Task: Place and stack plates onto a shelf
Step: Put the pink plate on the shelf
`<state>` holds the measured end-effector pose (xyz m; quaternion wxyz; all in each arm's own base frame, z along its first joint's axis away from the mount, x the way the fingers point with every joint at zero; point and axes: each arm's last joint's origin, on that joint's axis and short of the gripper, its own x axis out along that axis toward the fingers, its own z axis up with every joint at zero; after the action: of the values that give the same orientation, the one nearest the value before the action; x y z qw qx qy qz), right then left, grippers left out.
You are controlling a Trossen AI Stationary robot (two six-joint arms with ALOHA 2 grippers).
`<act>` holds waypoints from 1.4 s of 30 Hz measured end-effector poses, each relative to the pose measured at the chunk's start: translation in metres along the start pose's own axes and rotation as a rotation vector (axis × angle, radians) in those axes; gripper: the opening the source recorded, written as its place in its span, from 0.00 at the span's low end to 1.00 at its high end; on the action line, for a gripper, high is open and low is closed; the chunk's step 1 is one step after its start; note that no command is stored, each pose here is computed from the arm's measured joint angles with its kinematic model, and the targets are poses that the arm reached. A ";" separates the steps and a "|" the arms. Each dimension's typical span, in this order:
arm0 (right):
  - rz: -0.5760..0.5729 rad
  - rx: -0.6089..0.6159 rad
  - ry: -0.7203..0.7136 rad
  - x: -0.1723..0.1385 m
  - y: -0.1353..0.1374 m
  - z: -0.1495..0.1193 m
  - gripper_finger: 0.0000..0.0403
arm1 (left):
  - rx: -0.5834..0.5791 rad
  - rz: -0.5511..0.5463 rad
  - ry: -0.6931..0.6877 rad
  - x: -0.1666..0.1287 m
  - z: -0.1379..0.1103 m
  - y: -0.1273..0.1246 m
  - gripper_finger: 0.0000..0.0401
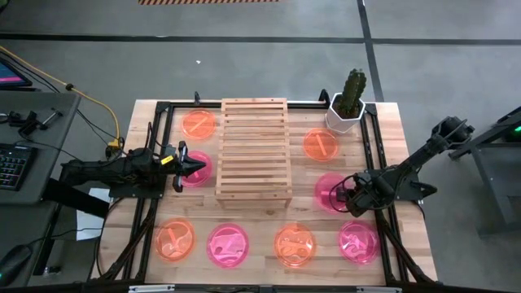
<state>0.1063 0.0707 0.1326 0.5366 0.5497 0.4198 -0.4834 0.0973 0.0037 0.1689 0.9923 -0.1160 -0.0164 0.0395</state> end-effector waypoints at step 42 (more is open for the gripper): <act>0.393 -0.511 0.020 -0.140 0.005 0.028 0.00 | 0.000 0.000 0.000 0.000 0.000 0.000 0.00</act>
<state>0.0842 0.0504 0.2718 0.7362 0.4725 0.4185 -0.2440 0.0973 0.0037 0.1689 0.9923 -0.1159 -0.0163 0.0396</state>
